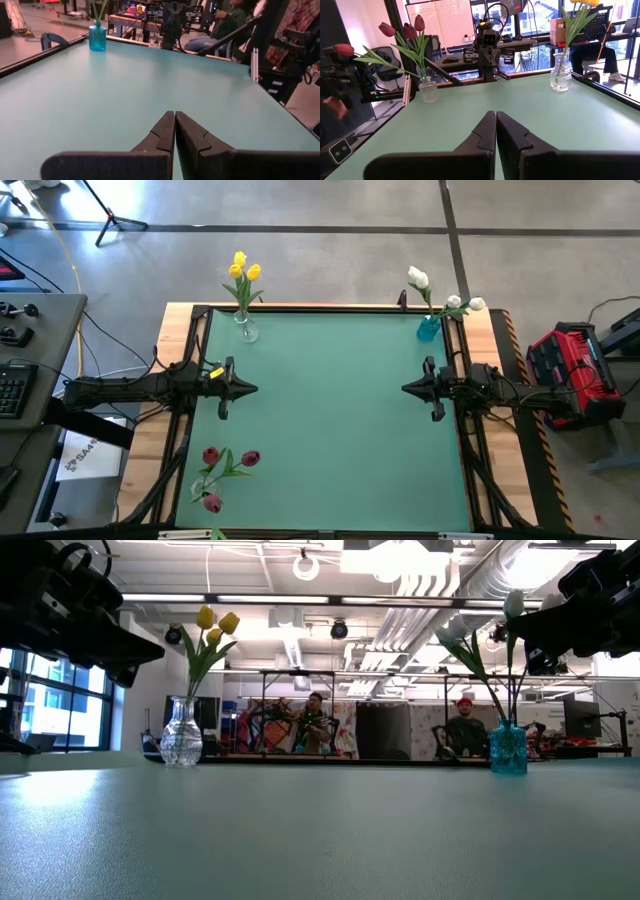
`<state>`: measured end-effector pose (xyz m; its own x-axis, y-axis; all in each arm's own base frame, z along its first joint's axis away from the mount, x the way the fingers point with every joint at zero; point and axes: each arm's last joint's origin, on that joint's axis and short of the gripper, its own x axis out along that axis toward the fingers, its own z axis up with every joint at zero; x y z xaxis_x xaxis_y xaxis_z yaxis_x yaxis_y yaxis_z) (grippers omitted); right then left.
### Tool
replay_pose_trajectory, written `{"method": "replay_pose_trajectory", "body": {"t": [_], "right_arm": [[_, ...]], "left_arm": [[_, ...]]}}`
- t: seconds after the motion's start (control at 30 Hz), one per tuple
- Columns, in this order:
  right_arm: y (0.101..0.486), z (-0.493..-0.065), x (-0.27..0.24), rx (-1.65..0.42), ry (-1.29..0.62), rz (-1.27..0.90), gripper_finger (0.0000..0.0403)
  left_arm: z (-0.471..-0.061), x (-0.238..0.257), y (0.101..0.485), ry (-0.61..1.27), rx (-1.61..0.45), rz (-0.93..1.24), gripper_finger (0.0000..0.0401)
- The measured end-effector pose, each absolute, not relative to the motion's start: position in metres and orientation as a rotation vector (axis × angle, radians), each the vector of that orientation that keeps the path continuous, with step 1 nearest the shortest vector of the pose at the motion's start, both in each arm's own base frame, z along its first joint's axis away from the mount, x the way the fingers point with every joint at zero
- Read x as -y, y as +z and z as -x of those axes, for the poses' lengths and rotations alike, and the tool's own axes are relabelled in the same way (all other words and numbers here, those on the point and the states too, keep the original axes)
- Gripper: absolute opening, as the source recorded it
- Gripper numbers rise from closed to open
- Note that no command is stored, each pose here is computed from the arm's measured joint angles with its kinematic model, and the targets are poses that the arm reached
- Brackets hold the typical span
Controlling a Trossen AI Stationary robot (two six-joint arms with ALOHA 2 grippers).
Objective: Sort flowers into vase by color
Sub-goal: Return to Home Position
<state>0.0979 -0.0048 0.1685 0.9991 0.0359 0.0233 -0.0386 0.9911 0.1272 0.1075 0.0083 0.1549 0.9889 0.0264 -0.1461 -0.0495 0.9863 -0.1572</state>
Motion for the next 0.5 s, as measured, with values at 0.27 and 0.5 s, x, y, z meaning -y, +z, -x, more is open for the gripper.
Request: {"method": "replay_pose_trajectory", "body": {"t": [0.27, 0.5], "right_arm": [[0.1684, -0.0980, 0.0048, 0.021, 0.037, -0.128, 0.0000], [0.1683, -0.0980, 0.0048, 0.020, 0.037, -0.128, 0.0000]], "left_arm": [[-0.1075, -0.0083, 0.1549, 0.039, -0.144, 0.166, 0.0000], [-0.1075, -0.0083, 0.1549, 0.039, -0.144, 0.166, 0.0000]]}}
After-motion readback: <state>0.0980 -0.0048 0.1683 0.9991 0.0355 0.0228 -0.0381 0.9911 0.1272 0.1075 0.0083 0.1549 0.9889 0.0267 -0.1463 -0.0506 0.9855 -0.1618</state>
